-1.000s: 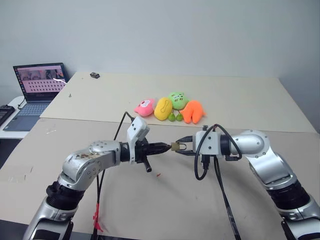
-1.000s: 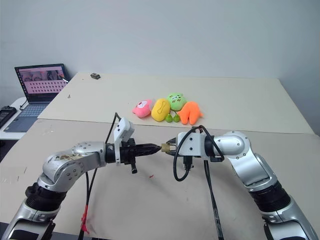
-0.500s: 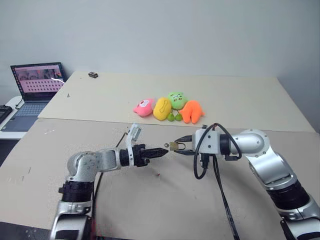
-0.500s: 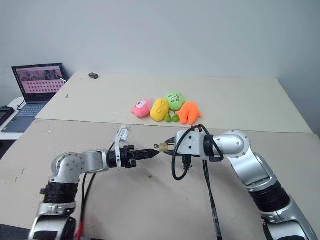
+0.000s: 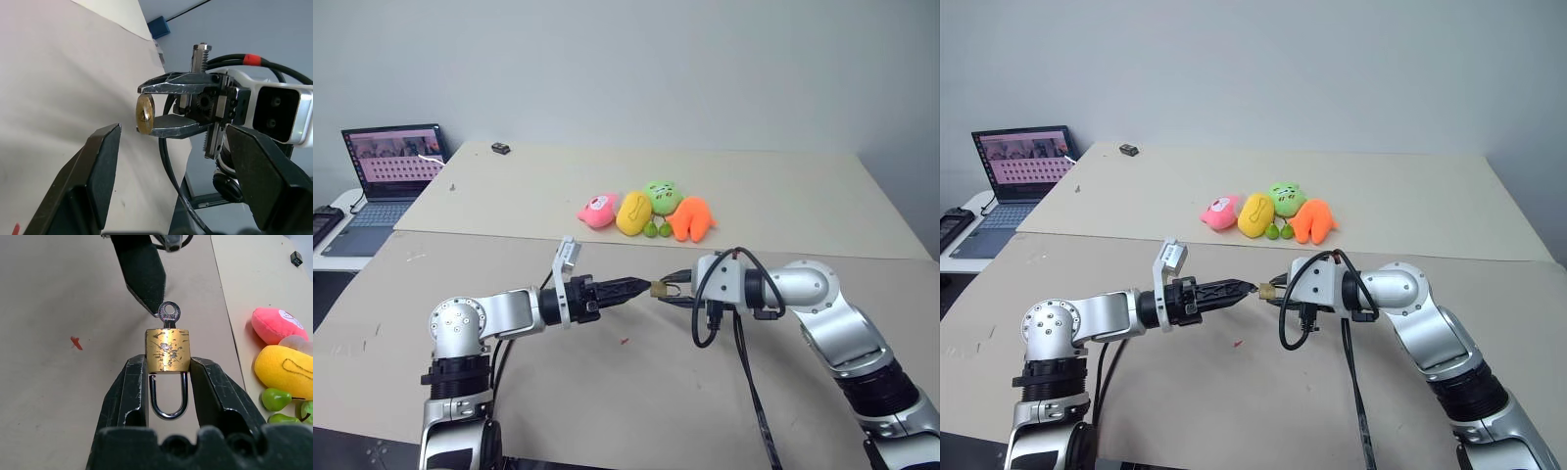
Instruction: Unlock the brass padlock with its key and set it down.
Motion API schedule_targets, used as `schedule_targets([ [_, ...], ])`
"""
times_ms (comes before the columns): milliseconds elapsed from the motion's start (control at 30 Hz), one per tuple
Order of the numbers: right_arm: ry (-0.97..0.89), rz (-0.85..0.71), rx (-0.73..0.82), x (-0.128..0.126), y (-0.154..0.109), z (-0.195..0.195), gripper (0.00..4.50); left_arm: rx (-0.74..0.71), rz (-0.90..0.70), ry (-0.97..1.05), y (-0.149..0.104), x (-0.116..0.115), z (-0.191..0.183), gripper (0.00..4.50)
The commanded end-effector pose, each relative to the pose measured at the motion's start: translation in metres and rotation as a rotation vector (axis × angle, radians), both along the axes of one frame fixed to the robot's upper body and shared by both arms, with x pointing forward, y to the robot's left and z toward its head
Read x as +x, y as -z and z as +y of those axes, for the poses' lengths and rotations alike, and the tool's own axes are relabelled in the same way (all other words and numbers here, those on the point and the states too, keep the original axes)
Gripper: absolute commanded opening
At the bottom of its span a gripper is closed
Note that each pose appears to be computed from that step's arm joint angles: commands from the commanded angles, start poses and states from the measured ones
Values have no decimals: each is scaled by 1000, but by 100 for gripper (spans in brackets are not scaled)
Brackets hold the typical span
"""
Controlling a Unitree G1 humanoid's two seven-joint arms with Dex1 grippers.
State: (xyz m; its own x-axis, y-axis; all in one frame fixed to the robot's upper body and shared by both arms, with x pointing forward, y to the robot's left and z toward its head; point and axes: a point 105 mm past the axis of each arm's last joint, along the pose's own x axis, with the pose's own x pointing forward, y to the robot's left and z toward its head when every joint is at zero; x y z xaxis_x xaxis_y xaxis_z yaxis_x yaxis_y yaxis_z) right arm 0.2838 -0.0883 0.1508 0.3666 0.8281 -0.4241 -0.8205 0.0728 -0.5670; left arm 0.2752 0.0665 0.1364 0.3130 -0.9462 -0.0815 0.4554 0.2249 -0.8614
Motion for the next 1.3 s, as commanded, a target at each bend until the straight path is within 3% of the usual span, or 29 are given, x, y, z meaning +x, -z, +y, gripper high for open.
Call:
schedule_targets([
  [33, -15, -67, 24, -3, -18, 4, 91, 12, -19, 38, -4, -2, -9, 364],
  [967, -25, -77, 29, -13, -28, 9, 91, 14, 3, 54, -5, 8, -23, 364],
  [1067, -23, -79, 30, -12, -28, 9, 91, 19, 5, 66, -4, 6, -24, 301],
  [1300, -22, -79, 35, -12, -30, 10, 91, 25, 0, 79, -4, 5, -21, 54],
])
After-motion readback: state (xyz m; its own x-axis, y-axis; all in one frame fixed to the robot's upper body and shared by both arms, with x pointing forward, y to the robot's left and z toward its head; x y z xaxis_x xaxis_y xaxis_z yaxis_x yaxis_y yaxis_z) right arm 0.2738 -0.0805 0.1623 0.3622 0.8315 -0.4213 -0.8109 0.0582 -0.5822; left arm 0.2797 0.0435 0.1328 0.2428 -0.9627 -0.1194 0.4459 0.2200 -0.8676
